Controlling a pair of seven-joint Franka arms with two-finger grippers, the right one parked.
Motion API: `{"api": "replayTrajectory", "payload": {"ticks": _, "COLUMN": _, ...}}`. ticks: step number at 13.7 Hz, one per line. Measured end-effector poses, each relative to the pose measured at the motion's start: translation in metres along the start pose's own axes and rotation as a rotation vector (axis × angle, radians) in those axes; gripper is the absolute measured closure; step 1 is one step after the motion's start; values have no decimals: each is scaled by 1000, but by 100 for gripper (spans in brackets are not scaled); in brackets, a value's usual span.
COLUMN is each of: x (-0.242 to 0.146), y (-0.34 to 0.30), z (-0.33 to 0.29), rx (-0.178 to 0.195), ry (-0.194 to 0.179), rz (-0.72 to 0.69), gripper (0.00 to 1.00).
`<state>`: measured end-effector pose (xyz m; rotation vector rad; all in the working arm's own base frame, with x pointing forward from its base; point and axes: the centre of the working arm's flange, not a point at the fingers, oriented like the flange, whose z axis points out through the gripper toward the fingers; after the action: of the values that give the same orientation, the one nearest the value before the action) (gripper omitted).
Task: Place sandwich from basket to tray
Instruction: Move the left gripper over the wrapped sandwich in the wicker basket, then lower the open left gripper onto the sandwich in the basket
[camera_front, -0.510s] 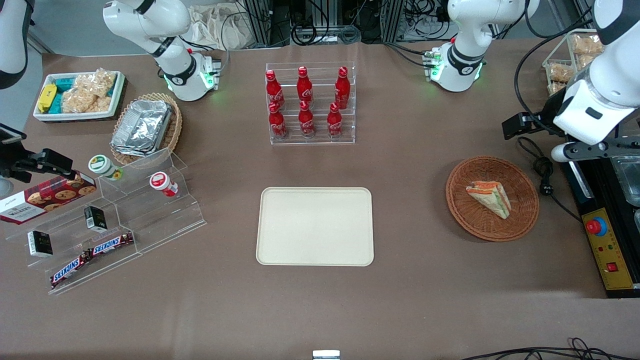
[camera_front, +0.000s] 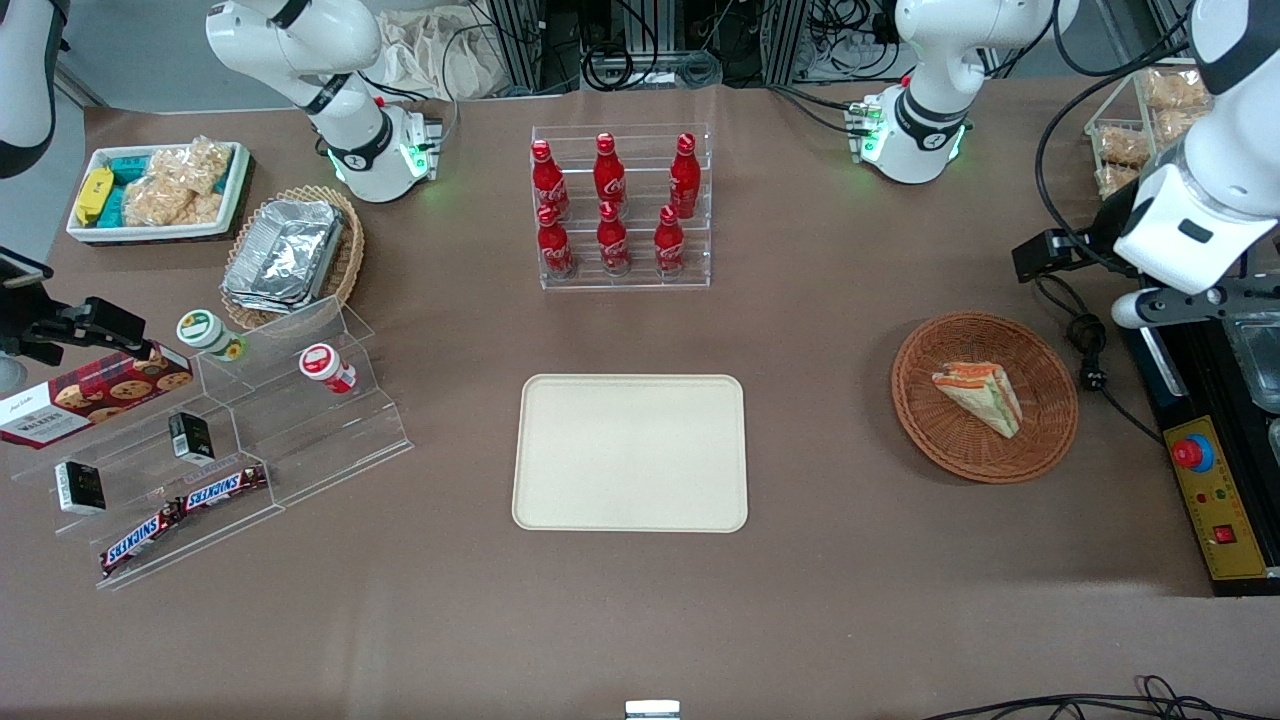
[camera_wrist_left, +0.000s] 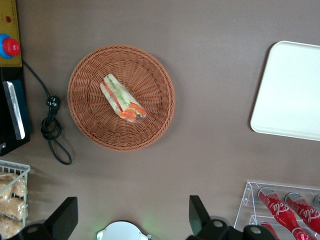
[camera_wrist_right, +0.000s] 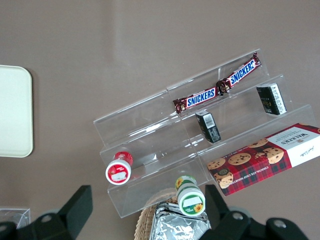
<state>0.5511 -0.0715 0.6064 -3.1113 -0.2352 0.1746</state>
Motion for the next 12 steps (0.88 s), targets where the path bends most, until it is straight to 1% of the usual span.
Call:
{"api": "replayTrajectory", "payload": {"ticks": 1, "x": 9, "y": -9, "z": 11, "rx": -2, "ry": -3, "rz": -43, "gripper": 0}}
{"api": "replayTrajectory", "payload": {"ticks": 3, "x": 28, "y": -27, "z": 45, "rx": -13, "ry": 12, "rz": -138, "gripper": 0}}
{"api": "replayTrajectory", "payload": {"ticks": 5, "x": 40, "y": -33, "z": 90, "rx": -18, "ry": 22, "rz": -216, "gripper": 0}}
{"api": "replayTrajectory", "payload": {"ticks": 7, "x": 44, "y": -31, "z": 135, "rx": -27, "ry": 45, "rz": -288, "gripper": 0}}
{"api": "replayTrajectory", "payload": {"ticks": 9, "x": 45, "y": -35, "z": 182, "rx": -37, "ry": 61, "rz": -361, "gripper": 0}}
{"api": "replayTrajectory", "payload": {"ticks": 12, "x": 50, "y": -51, "z": 243, "rx": -50, "ry": 68, "rz": -474, "gripper": 0}}
